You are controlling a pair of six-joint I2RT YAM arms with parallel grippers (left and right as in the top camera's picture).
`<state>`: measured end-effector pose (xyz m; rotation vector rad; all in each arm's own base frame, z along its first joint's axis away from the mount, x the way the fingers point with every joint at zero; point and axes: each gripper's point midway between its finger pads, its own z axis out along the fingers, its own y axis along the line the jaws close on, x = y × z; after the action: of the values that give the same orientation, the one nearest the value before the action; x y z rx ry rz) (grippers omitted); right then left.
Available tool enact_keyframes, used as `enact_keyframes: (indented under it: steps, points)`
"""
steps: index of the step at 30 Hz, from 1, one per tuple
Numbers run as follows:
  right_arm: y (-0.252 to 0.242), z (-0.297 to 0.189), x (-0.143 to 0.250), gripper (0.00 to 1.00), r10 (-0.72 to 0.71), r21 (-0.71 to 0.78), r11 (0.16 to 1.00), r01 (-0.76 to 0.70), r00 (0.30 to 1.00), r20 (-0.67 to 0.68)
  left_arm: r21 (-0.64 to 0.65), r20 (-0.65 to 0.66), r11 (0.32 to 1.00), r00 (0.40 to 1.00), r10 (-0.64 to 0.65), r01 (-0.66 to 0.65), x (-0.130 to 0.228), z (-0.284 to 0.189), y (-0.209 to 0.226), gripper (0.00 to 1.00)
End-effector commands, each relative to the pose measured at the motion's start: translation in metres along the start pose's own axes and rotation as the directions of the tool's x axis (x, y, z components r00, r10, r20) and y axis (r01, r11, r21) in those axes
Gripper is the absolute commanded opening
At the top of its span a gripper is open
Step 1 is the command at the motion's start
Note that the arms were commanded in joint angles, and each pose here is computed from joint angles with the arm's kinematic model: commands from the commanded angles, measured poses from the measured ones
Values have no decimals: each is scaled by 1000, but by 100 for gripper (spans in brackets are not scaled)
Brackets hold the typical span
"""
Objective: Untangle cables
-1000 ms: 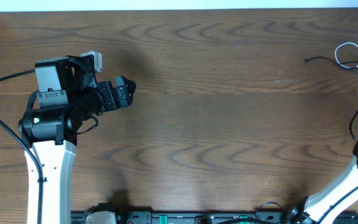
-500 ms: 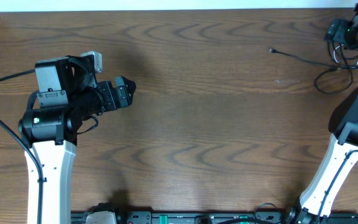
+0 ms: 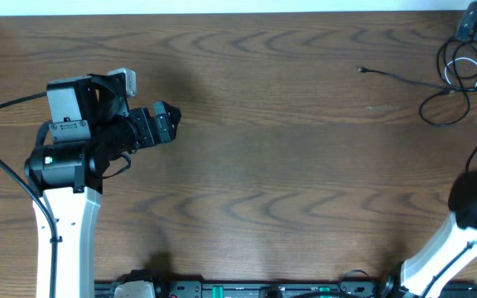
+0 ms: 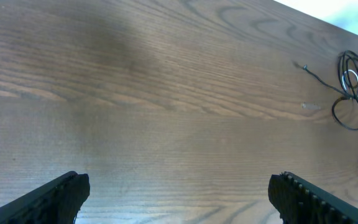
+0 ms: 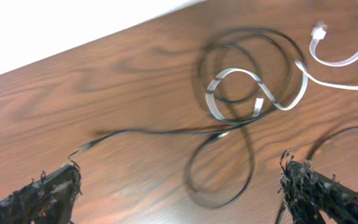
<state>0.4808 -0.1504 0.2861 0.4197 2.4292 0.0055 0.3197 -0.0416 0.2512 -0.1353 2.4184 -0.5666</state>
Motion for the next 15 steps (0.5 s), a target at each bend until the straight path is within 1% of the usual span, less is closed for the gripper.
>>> enact_keyframes:
  steps: [1, 4, 9, 14, 15]
  points:
    - [54, -77, 0, 99, -92, -221, 969, 110, 992, 87, -6, 16, 1000, 1000, -1, 1, -6, -4, -1, 98]
    - [72, -118, 17, 99, -147, -262, 950, 169, 984, 99, -6, 16, 1000, 1000, -1, 1, -6, -4, -1, 98]
    - [97, -181, 59, 99, -192, -302, 931, 207, 978, 81, -6, 16, 1000, 1000, -1, 1, -6, -4, -1, 98]
    - [102, -233, 108, 99, -208, -327, 922, 205, 978, 27, -6, 16, 1000, 1000, -1, 1, -6, -4, -1, 98]
    - [101, -239, 112, 99, -208, -327, 922, 207, 978, 33, -6, 16, 1000, 1000, -1, 1, -6, -4, -1, 98]
